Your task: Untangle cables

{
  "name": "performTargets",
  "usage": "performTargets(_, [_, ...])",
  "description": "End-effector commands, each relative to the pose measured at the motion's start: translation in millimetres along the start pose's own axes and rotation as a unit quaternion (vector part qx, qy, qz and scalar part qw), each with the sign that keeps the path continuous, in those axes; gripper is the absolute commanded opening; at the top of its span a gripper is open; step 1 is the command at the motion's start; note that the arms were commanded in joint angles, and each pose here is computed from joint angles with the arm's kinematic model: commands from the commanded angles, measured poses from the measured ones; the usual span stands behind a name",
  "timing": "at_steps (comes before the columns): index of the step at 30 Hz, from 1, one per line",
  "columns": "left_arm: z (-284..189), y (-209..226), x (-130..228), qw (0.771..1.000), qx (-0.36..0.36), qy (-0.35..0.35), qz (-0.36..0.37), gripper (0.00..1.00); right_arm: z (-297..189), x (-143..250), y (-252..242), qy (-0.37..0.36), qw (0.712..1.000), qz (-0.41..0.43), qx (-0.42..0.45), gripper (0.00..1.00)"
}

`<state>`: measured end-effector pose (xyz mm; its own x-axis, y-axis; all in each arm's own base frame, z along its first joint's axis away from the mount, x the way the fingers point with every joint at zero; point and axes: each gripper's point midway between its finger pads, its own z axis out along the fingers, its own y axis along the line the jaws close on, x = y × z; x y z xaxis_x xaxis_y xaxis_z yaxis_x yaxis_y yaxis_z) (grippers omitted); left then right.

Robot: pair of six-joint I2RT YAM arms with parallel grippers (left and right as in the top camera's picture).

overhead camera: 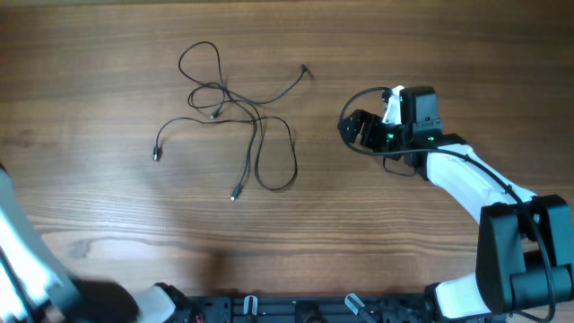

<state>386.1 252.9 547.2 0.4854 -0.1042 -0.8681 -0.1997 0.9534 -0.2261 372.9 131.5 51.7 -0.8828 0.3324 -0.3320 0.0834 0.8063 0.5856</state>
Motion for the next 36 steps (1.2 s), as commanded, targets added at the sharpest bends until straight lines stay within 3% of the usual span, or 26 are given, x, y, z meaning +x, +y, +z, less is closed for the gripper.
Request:
performTargets(1, [68.3,29.8,96.4,0.994,-0.006,0.077,-0.074,0.04,-0.1,-0.8,3.4,-0.004,1.000,0.027,0.002,1.00])
performTargets(5, [104.0,48.6,232.5,0.978,-0.049,0.177,-0.095,0.04,4.6,9.2,14.9,0.008,1.000,0.012,-0.004,1.00])
performTargets(8, [79.7,87.9,323.4,0.948,-0.165,0.260,-0.074,0.04,6.7,15.3,19.9,0.015,1.000,0.004,-0.006,1.00])
performTargets(9, [58.3,117.8,341.9,0.924,-0.248,0.284,-0.059,0.04,6.8,16.5,19.3,0.018,1.000,0.005,-0.005,1.00])
performTargets(10, [33.2,151.4,349.0,0.894,-0.342,0.286,-0.048,0.04,6.7,18.5,17.8,0.022,1.000,0.006,-0.002,1.00])
performTargets(12, [-11.2,190.7,354.0,0.838,-0.462,0.288,-0.042,0.04,6.6,20.5,12.5,0.024,1.000,0.010,0.012,1.00])
performTargets(14, [-42.8,213.1,360.8,0.799,-0.516,0.298,-0.078,0.04,6.4,21.8,9.6,0.026,0.999,0.007,0.018,1.00])
performTargets(17, [-36.3,212.6,369.0,0.810,-0.473,0.319,-0.137,0.05,6.4,22.1,9.4,0.026,0.999,-0.001,0.019,1.00])
performTargets(18, [-35.9,212.1,369.8,0.811,-0.469,0.322,-0.141,0.12,6.4,22.2,9.4,0.027,0.999,-0.001,0.019,1.00])
performTargets(19, [-39.6,210.3,373.5,0.806,-0.468,0.333,-0.143,0.93,6.4,23.1,10.0,0.029,0.999,-0.001,0.017,1.00])
performTargets(20, [-55.9,208.3,382.4,0.786,-0.481,0.363,-0.139,1.00,6.3,24.1,9.3,0.030,0.999,0.001,0.019,1.00])
performTargets(21, [-74.0,207.1,389.4,0.763,-0.496,0.393,-0.133,1.00,6.2,25.5,8.2,0.033,0.999,0.002,0.021,1.00])
performTargets(22, [-105.5,208.6,394.7,0.720,-0.533,0.424,-0.130,1.00,6.2,26.6,7.3,0.035,0.999,0.001,0.022,1.00])
performTargets(24, [-158.0,219.4,385.8,0.640,-0.635,0.408,-0.141,1.00,6.1,27.9,6.6,0.038,0.999,-0.014,0.023,1.00])
performTargets(27, [-195.5,240.6,370.8,0.575,-0.724,0.329,-0.191,1.00,5.7,31.8,3.9,0.046,0.998,-0.019,0.028,1.00])
performTargets(31, [-188.2,260.6,374.8,0.629,-0.617,0.464,-0.095,0.96,5.2,35.7,1.7,0.054,0.998,-0.015,0.032,1.00])
performTargets(32, [-179.2,268.5,373.2,0.654,-0.551,0.518,-0.029,0.98,5.0,37.2,0.5,0.057,0.998,-0.013,0.034,1.00])
performTargets(33, [-168.8,267.7,380.2,0.677,-0.428,0.596,0.050,0.98,4.7,38.9,-0.4,0.060,0.997,-0.012,0.037,1.00])
performTargets(34, [-169.5,261.0,387.0,0.677,-0.325,0.652,0.104,0.98,4.4,41.1,-1.8,0.064,0.997,-0.010,0.039,1.00])
performTargets(36, [-185.5,266.0,389.0,0.653,-0.241,0.699,0.165,0.97,4.0,43.3,-3.2,0.069,0.997,-0.008,0.042,1.00])
